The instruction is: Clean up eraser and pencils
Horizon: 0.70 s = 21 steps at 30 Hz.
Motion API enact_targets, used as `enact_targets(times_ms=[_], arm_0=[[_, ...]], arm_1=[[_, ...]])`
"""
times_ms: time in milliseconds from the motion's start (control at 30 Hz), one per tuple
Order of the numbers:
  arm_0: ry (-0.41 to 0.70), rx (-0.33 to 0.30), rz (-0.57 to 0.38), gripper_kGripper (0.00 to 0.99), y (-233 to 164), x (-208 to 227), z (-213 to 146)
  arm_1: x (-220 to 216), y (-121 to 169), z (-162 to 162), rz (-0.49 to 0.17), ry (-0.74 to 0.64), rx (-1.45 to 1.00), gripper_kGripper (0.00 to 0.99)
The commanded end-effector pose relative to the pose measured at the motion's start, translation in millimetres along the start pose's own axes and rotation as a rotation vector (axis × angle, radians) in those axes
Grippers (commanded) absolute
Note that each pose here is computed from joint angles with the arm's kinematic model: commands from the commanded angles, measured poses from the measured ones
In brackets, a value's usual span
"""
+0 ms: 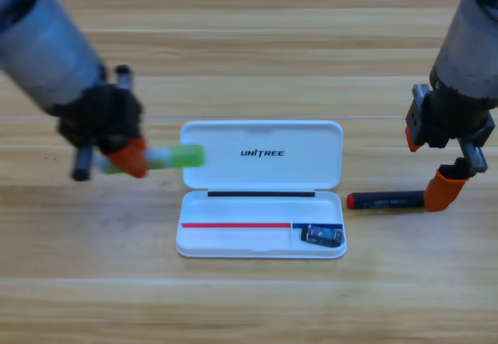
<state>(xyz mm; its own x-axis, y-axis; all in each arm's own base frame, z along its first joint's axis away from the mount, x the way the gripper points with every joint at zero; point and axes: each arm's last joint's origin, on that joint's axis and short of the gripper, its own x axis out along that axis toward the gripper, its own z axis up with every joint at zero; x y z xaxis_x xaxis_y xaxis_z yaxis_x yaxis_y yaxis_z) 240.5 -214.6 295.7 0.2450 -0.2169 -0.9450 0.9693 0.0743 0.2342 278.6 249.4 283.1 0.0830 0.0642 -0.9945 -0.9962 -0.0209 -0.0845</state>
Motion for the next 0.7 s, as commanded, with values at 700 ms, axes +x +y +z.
enact_targets(times_ms=[700], arm_0=[[0.095,0.110,-0.234,0.000,-2.9,97.3,89.4]], arm_1=[[126.7,-79.0,14.6,0.126,0.067,-0.001,0.790]])
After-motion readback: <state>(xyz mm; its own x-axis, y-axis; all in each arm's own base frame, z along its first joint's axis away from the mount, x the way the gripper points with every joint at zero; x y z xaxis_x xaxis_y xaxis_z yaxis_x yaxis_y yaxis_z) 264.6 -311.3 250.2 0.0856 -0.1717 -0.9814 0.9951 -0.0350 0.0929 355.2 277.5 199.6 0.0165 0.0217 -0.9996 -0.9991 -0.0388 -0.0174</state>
